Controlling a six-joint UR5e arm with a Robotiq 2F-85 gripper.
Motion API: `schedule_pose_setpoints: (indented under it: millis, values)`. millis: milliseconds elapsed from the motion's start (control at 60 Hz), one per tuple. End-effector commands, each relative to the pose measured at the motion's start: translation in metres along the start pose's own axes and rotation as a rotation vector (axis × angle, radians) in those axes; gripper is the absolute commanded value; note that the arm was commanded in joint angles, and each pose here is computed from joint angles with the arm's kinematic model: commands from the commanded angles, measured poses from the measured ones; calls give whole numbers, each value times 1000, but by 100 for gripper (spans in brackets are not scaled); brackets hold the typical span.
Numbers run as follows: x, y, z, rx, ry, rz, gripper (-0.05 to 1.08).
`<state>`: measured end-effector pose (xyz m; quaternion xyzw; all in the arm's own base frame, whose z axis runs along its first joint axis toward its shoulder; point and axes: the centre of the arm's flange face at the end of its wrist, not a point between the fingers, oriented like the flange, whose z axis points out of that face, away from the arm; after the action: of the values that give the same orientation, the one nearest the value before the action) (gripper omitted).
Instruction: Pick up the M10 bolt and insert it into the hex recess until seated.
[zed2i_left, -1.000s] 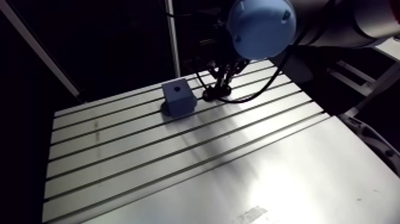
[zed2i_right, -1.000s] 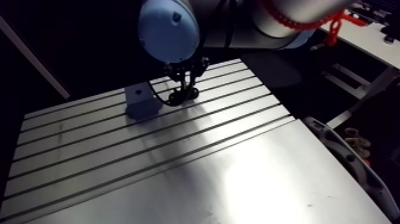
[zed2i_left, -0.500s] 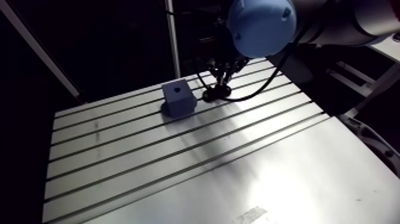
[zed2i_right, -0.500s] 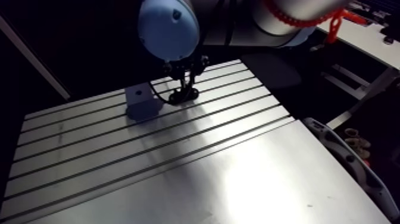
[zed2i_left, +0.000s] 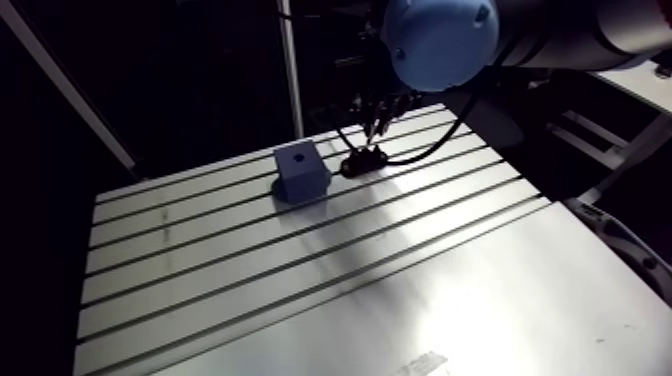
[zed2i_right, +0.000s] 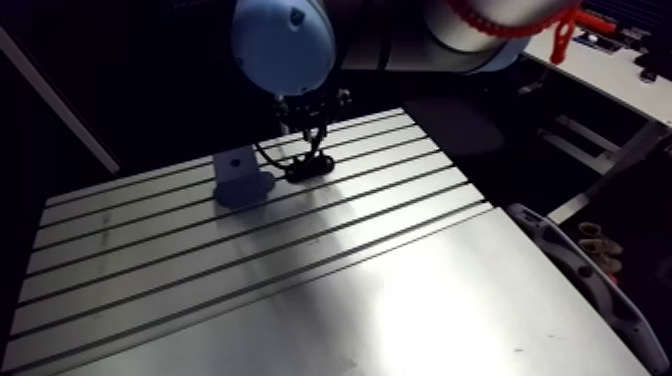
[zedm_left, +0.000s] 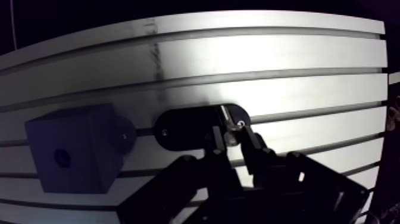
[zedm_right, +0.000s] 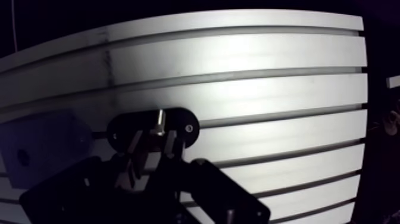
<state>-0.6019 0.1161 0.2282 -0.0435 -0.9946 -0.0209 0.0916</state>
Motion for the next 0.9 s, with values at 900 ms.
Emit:
schedule_pose_setpoints:
  millis: [900]
  values:
    - [39, -99, -144, 15, -235, -19, 81]
